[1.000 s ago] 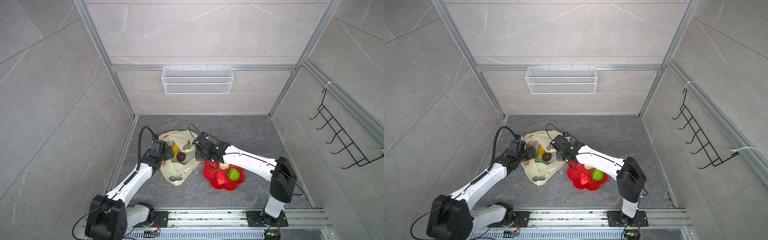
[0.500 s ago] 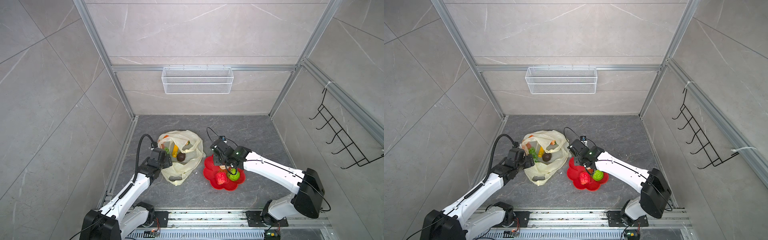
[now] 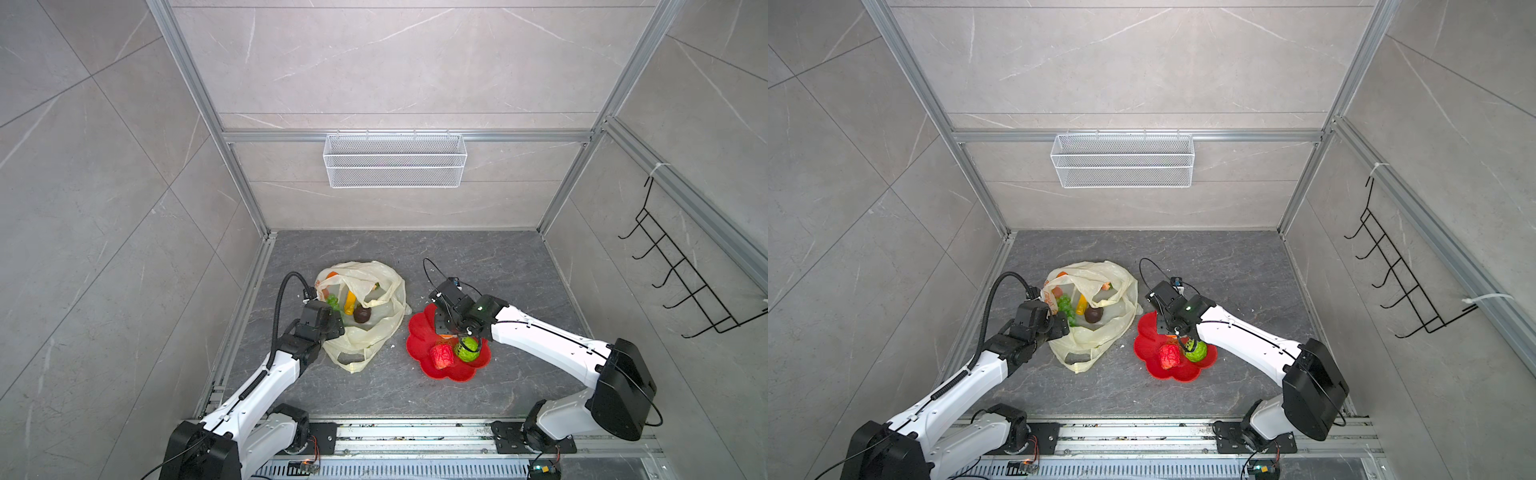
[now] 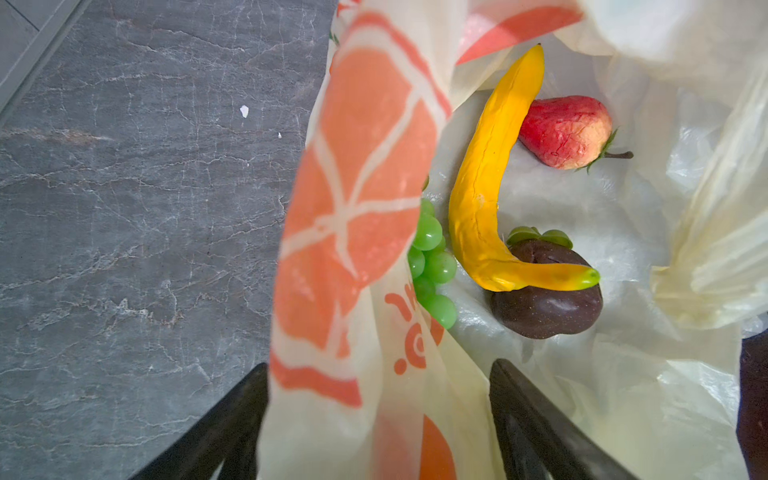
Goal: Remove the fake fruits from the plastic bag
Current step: 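Lower the orange onto the plate and open the right gripper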
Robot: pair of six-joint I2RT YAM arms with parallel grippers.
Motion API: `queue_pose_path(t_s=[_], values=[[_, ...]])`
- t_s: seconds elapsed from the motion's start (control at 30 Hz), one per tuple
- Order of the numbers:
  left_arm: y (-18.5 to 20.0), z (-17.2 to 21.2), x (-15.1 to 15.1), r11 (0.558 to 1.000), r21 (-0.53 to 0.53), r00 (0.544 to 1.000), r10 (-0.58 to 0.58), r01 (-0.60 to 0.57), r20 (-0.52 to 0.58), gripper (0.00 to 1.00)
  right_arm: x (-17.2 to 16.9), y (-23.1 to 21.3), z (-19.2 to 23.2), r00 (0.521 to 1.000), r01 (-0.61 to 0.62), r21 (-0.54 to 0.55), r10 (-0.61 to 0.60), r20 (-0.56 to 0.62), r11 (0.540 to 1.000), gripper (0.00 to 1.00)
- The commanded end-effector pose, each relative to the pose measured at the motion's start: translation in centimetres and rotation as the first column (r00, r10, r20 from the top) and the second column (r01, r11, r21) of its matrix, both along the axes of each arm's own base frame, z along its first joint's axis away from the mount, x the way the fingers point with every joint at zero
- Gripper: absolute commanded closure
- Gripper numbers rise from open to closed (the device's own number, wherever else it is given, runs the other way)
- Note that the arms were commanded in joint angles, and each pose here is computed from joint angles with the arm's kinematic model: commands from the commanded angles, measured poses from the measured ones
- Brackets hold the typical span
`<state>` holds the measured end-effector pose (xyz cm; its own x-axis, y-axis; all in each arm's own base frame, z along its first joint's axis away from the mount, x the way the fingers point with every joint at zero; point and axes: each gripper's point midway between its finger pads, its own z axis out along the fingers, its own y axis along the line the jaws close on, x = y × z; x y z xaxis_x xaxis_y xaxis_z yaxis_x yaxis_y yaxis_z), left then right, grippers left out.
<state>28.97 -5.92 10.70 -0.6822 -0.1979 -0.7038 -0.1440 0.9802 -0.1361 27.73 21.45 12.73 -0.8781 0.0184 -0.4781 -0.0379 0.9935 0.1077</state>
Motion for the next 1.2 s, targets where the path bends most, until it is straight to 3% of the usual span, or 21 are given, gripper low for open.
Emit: queue_pose_path(t_s=[0.0, 0.67, 0.93, 1.17], values=[[-0.1, 0.6, 0.5, 1.0, 0.01, 0.999, -0.012, 0.011, 0.038, 0.17, 0.6, 1.5, -0.1, 1.0, -0.002, 0.052, 0.002, -0.007, 0.999, 0.54], [-0.3, 0.2, 0.7, 1.0, 0.01, 0.999, -0.015, 0.014, 0.028, 0.18, 1.4, 2.4, -4.6, 0.995, -0.002, -0.033, -0.001, -0.097, 0.999, 0.5], [-0.2, 0.3, 0.7, 1.0, 0.014, 0.999, -0.015, 0.015, 0.029, 0.18, 1.5, 2.2, -4.8, 0.995, 0.01, -0.052, -0.015, -0.102, 0.999, 0.38], [-0.1, 0.6, 0.8, 1.0, 0.017, 0.999, -0.011, 0.011, 0.038, 0.18, 1.6, 2.2, -2.7, 0.998, 0.008, -0.02, -0.009, -0.067, 1.0, 0.34]])
